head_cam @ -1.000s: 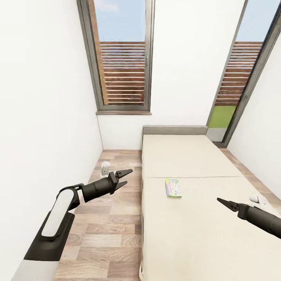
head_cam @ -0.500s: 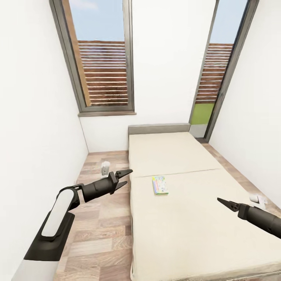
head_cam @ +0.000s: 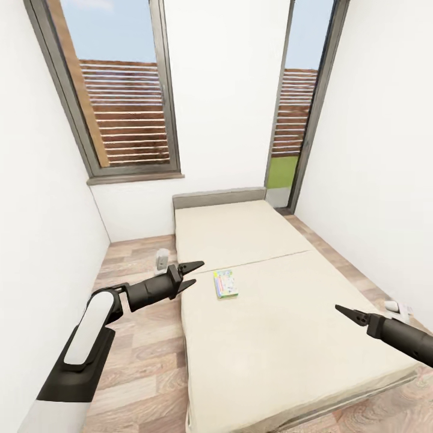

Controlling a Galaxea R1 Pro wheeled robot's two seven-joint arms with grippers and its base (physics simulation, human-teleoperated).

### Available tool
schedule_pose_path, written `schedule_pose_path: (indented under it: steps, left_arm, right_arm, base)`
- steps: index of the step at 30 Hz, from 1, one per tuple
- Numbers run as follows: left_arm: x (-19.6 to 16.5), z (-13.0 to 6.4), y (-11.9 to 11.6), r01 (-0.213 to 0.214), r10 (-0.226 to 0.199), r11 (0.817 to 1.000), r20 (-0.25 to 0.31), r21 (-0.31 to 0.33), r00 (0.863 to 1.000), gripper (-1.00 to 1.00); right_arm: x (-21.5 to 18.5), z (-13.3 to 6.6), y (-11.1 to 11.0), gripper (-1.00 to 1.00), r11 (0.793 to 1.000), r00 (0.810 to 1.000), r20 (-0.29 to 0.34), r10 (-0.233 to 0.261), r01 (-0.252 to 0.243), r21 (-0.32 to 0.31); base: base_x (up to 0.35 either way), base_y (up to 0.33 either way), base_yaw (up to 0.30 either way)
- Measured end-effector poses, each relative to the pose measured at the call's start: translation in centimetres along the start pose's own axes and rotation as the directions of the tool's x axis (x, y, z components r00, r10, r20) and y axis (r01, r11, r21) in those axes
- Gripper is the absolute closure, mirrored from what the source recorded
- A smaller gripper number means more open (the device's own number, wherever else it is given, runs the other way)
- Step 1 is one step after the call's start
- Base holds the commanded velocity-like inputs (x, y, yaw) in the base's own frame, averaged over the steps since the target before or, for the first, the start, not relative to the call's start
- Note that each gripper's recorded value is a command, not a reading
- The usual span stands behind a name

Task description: Put all the toys in the child's room - the three board games (two on the bed and one on the table), the two jigsaw puzzles on the table, and the tennis ball on the table - inside the toy box on the table in the child's room.

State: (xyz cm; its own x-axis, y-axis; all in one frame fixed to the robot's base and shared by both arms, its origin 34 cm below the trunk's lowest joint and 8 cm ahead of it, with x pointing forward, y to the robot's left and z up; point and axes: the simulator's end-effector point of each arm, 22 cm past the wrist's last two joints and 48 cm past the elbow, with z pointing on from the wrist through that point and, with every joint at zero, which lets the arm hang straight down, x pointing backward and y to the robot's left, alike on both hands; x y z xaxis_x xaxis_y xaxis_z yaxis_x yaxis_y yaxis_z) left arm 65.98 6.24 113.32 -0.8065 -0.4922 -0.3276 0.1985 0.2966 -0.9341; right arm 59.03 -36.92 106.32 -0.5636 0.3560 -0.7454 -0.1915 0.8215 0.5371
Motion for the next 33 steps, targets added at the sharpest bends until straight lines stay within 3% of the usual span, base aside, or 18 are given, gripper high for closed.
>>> schedule_pose_path:
  steps: [18,33]
  left_arm:
    - [-0.01,0.00,0.00,0.000,0.000,1.000,0.000,0.000,1.000,-1.00]
    - [-0.03,0.00,0.03,0.000,0.000,1.000,0.001,-0.001,1.000,-1.00]
  right_arm:
    - [-0.07,-0.07,-0.08,-1.00,1.000,1.000,0.002,0.000,0.000,0.002]
    - [0.20,0.02,-0.45,-1.00,1.000,1.000,0.003,0.008,-0.008,0.005]
  base:
    - [0.000,0.000,-0.277]
    - [0.000,0.000,-0.059]
